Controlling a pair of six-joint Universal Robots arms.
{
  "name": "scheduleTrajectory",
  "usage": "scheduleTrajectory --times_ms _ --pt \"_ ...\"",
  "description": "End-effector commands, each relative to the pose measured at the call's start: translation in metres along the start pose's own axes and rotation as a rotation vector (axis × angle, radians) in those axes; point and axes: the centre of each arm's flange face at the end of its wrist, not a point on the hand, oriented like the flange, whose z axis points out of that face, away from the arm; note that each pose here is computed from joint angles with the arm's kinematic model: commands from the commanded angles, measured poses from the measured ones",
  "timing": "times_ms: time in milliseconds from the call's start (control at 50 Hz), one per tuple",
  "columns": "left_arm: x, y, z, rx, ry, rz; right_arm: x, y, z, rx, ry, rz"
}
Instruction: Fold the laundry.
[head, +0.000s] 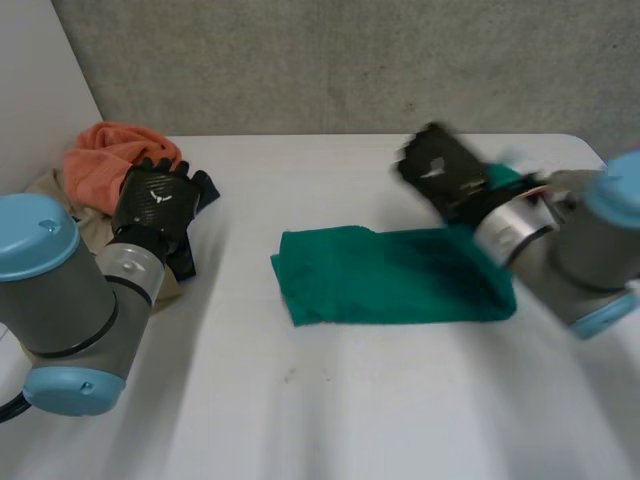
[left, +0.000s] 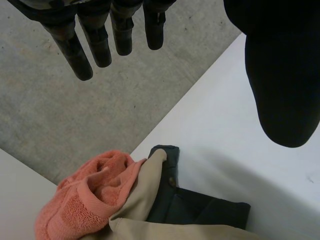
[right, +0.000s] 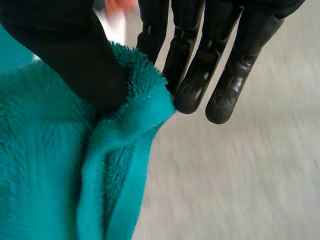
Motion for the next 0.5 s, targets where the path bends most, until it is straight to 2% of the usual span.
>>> scheduleTrajectory --times_ms 20,120,280,360,400,440,460,500 --pt "0.003 0.004 -0.005 -0.015 0.012 0.001 -0.118 -0.078 -0.003 0.298 -0.293 0.051" --pt "0.003 0.004 -0.005 -0.014 0.013 0.001 -0.141 -0.083 -0.007 0.327 -0.335 -0.003" --pt "0.003 -0.008 0.002 0.034 0.005 -0.021 -0.12 -0.084 -0.007 0.271 -0.284 -0.021" --pt "0.005 -0.022 0.006 0.088 0.002 -0.042 -0.082 -0.063 -0.005 0.094 -0.176 0.102" --pt "0.017 -0.031 0.008 0.128 0.026 -0.057 -0.054 -0.056 -0.008 -0.003 -0.085 0.245" --pt "0.029 -0.037 0.009 0.153 0.05 -0.065 -0.041 -0.051 -0.012 -0.054 -0.038 0.352" --pt "0.041 -0.043 0.009 0.175 0.076 -0.069 -0.032 -0.043 -0.016 -0.109 0.002 0.452" --pt "0.052 -0.047 0.009 0.192 0.102 -0.072 -0.028 -0.031 -0.022 -0.168 0.023 0.54"
